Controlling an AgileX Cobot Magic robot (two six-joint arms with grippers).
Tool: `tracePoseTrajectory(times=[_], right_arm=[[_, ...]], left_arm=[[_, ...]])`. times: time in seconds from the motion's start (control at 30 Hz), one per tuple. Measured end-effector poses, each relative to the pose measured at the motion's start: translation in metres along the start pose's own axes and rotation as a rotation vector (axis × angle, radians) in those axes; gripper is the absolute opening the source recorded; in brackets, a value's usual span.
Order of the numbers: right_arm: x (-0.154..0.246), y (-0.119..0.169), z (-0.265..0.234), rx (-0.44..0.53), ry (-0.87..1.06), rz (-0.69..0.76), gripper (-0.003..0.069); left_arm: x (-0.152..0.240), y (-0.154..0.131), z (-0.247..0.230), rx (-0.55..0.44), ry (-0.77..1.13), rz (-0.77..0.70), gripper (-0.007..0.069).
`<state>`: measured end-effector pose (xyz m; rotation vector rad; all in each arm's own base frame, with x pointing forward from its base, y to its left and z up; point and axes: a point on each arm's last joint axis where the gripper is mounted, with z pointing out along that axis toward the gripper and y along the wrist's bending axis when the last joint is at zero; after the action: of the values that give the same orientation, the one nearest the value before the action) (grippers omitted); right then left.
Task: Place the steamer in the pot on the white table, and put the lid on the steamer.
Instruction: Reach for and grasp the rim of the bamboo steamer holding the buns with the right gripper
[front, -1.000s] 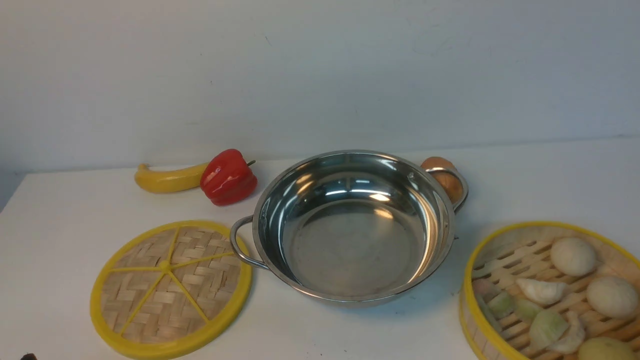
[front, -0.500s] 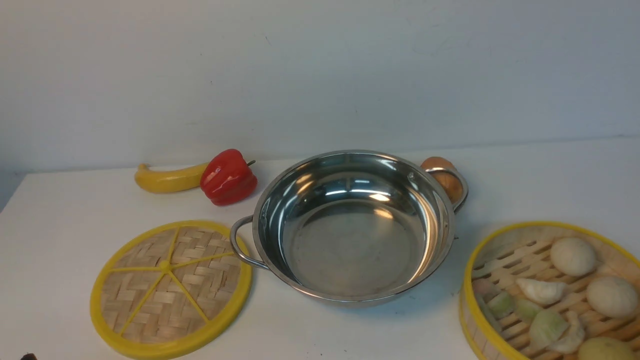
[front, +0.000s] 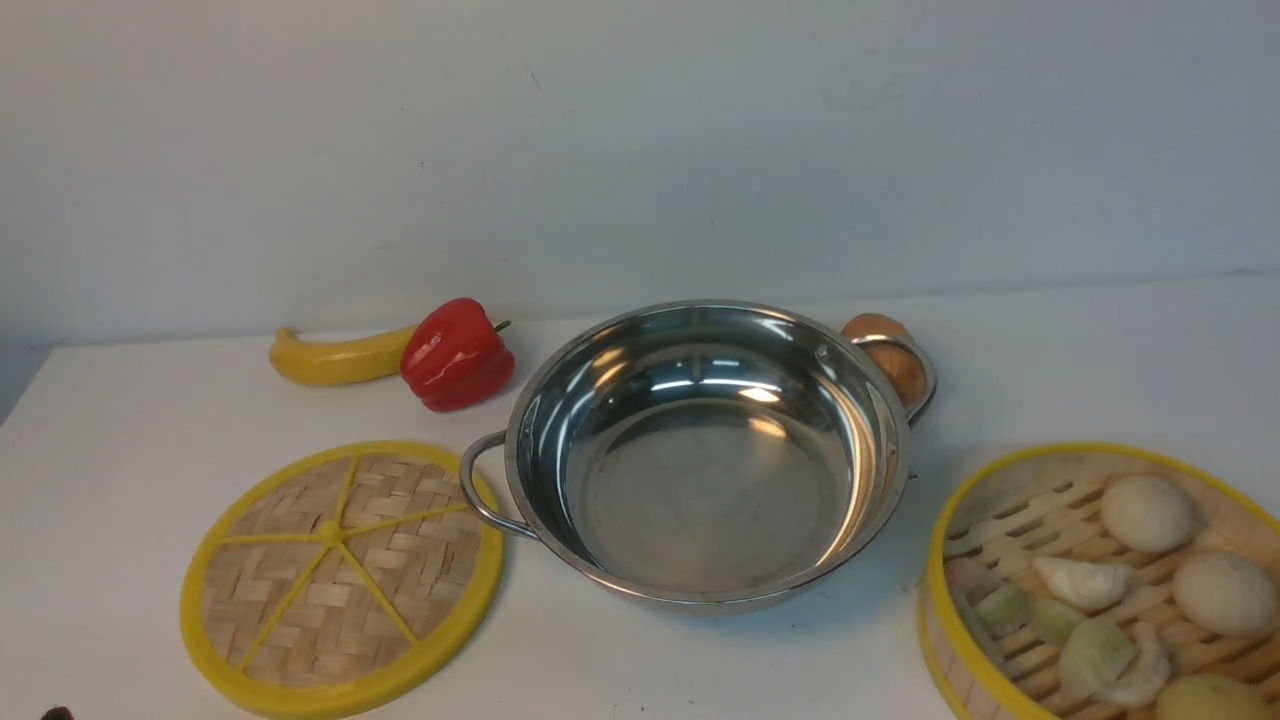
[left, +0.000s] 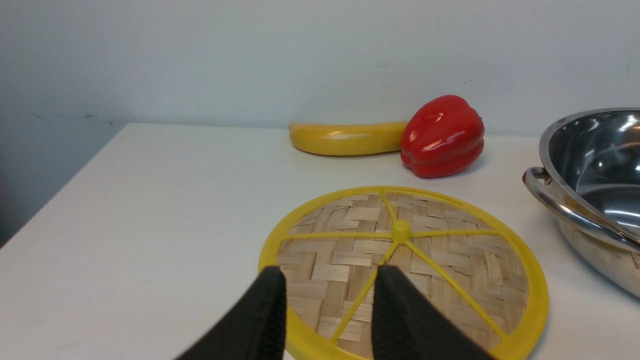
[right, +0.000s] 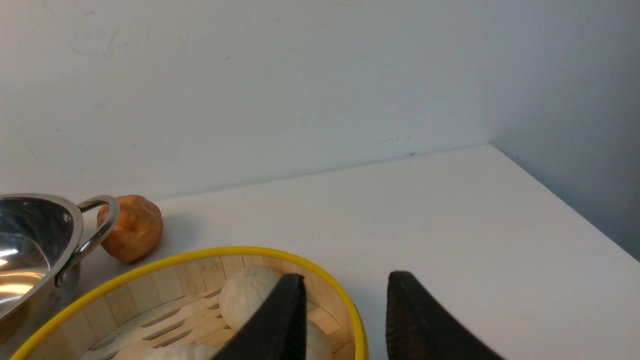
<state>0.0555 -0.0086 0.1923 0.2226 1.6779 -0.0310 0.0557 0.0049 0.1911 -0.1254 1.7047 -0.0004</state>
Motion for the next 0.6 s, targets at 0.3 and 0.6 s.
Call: tracePoseTrajectory(times=[0.3,0.6], right_arm=[[0.0000,-0.0002,0.0000,0.002,0.000,-0.019,0.0243],[-0.0001,0.0052,-0.0001,-0.057,0.007,0.288,0.0243]], left_arm=[[0.0000,-0.0001,0.0000,0.001,0.000,-0.017,0.0241],[0.0002,-0.0063,-0.0002,0.067,0.019,-0.500,0.0241]])
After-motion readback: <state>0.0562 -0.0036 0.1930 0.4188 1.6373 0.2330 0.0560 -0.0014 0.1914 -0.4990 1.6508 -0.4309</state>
